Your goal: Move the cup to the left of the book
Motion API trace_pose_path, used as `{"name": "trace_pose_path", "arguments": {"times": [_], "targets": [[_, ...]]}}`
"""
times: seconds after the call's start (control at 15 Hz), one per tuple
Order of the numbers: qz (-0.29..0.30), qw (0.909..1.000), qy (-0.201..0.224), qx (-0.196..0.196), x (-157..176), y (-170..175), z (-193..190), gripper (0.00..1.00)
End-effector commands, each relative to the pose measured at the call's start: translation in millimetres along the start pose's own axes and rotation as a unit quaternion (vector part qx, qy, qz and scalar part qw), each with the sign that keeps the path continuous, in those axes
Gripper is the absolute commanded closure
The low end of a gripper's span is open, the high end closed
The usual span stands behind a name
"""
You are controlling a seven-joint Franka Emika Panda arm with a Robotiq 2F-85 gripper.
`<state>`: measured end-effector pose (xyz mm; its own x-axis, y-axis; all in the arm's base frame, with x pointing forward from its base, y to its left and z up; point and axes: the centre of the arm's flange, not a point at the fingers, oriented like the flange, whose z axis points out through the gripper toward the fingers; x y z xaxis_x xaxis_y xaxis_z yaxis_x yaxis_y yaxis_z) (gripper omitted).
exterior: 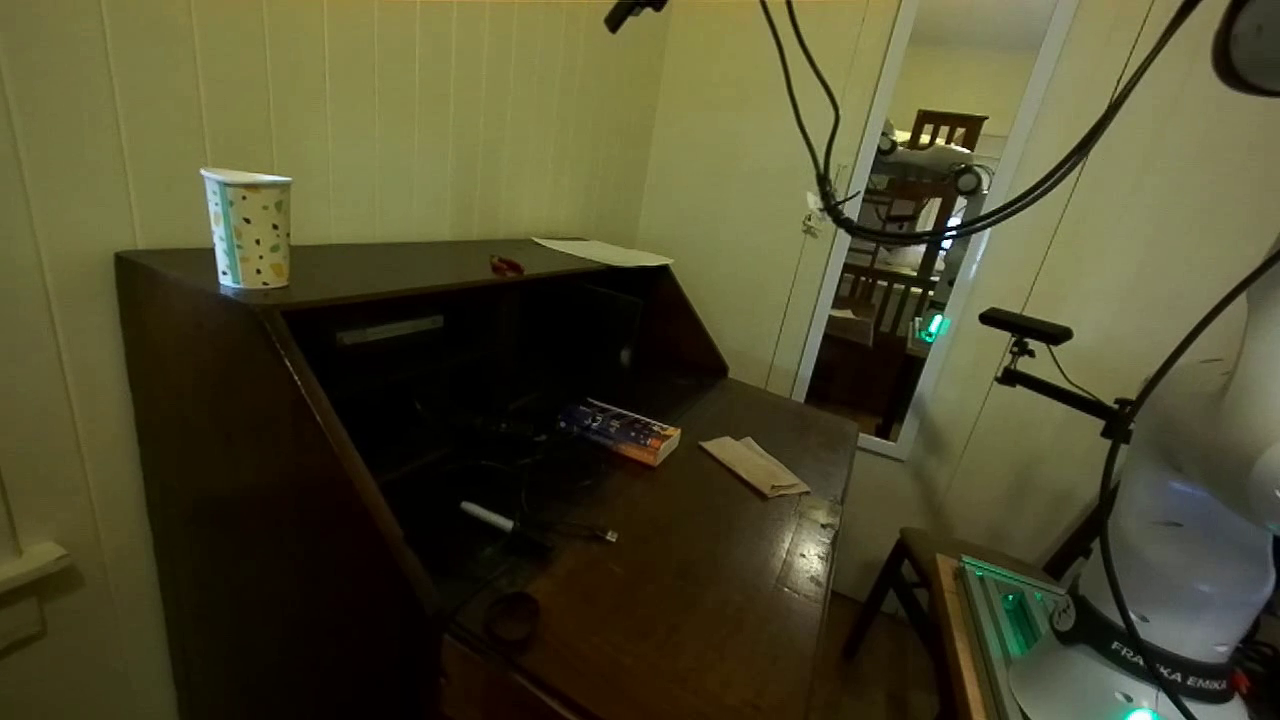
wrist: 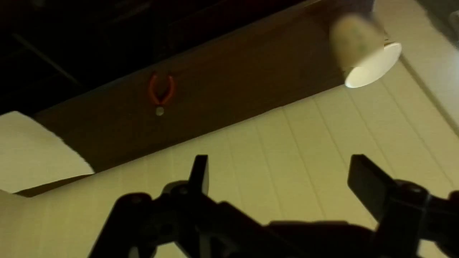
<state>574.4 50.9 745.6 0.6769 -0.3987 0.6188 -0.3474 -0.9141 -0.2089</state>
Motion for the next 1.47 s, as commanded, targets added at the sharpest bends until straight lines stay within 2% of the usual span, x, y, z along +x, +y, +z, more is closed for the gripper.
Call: {"name": "trace_pose_path", "arguments": {"times": [0.0, 0.07, 0.13, 0.27, 0.47, 0.53, 0.8, 1.0, 1.27, 1.33, 1.4], "targets": [[-0.01, 0.999, -0.028, 0.032, 53.5, -68.3, 20.9, 0.0], [-0.024, 0.9991, -0.022, 0.026, 56.3, -81.6, 26.4, 0.0], [-0.019, 0.9993, -0.017, 0.026, 6.2, -41.2, 20.8, 0.0], [-0.025, 0.9989, -0.022, 0.033, 9.3, -57.0, 31.6, 0.0], [-0.023, 0.9989, -0.022, 0.033, 14.7, -58.9, 34.6, 0.0], [0.018, 0.9993, -0.028, 0.019, 11.2, -55.6, 38.1, 0.0], [0.105, 0.9919, -0.067, 0.026, 35.6, -91.7, 106.4, 0.0], [0.105, 0.9888, -0.106, 0.003, 43.4, -119.3, 159.7, 0.0], [0.082, 0.9835, -0.15, -0.06, 31.0, -144.0, 219.6, 0.0], [0.079, 0.9861, -0.141, -0.038, -21.2, -99.3, 198.7, 0.0], [0.078, 0.9846, -0.15, -0.046, -25.0, -102.2, 208.6, 0.0]]}}
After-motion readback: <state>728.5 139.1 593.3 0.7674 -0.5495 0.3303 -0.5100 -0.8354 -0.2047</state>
